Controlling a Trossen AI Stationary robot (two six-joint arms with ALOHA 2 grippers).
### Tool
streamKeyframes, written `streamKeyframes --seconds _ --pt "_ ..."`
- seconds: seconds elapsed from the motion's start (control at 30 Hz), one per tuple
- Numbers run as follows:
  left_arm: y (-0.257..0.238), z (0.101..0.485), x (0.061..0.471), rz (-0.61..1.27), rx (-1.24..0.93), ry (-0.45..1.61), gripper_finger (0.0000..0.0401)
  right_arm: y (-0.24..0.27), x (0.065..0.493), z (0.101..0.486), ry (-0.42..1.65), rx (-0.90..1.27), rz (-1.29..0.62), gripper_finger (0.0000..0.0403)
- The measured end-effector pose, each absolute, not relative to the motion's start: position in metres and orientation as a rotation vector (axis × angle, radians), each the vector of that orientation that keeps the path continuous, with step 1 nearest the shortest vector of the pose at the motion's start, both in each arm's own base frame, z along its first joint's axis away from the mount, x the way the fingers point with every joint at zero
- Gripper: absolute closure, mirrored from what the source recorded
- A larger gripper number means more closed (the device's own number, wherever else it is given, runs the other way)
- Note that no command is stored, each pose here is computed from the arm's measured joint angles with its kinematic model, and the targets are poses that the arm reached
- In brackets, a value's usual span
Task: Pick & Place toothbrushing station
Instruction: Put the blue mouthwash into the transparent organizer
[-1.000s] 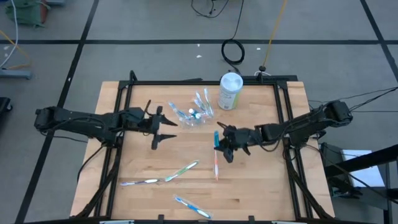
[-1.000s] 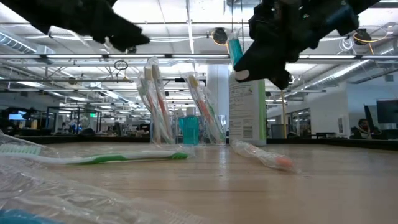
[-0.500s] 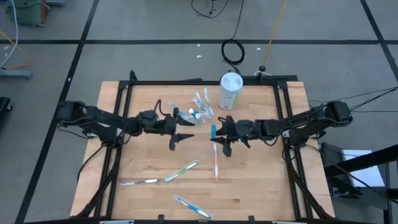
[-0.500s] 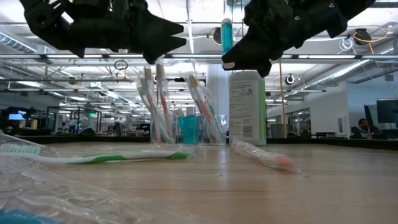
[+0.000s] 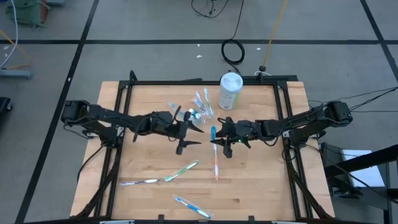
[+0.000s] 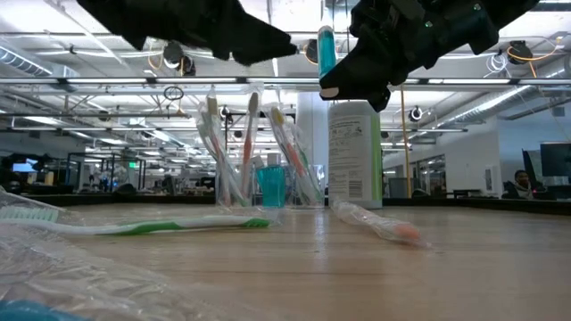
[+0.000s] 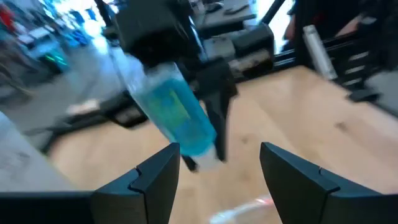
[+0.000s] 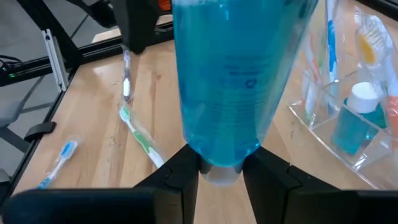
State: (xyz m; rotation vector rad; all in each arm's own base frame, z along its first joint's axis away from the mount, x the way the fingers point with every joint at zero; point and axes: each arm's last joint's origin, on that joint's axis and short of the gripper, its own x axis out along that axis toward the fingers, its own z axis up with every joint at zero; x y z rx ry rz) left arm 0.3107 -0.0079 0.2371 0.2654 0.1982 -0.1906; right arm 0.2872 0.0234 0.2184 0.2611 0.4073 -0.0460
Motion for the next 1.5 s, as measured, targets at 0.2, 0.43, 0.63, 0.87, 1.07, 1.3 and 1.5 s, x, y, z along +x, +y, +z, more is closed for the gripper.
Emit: streamKeyframes --seconds 0.2,0.43,0.63,0.87,1.07,1.3,1.5 --pt "-0.03 0.247 0.311 -0.151 0.489 0.196 0.0171 0.025 0.287 0.218 0.414 0.265 -0.044 0.0303" --pt "-0.066 0.237 0.302 -0.251 1.094 0.245 0.0171 0.025 0.287 0.217 0.418 0.388 -0.074 0.0303" --pt "-0.084 0.234 0.303 -0.164 1.639 0.391 0.0171 0.024 0.285 0.215 0.441 0.434 -0.091 0.0303" --pt "-0.088 0.227 0.347 -0.111 1.826 0.665 0.0171 0.024 0.286 0.215 0.436 0.433 -0.091 0.0303" --pt "-0.104 0.234 0.377 -0.041 1.965 0.734 0.0171 0.024 0.282 0.208 0.455 0.431 -0.096 0.0303" --pt "-0.109 0.242 0.382 -0.085 2.052 0.73 0.0171 0.024 0.281 0.205 0.455 0.446 -0.099 0.0303" --pt "-0.098 0.238 0.383 -0.129 2.088 0.779 0.0171 0.024 0.281 0.205 0.456 0.46 -0.099 0.0303"
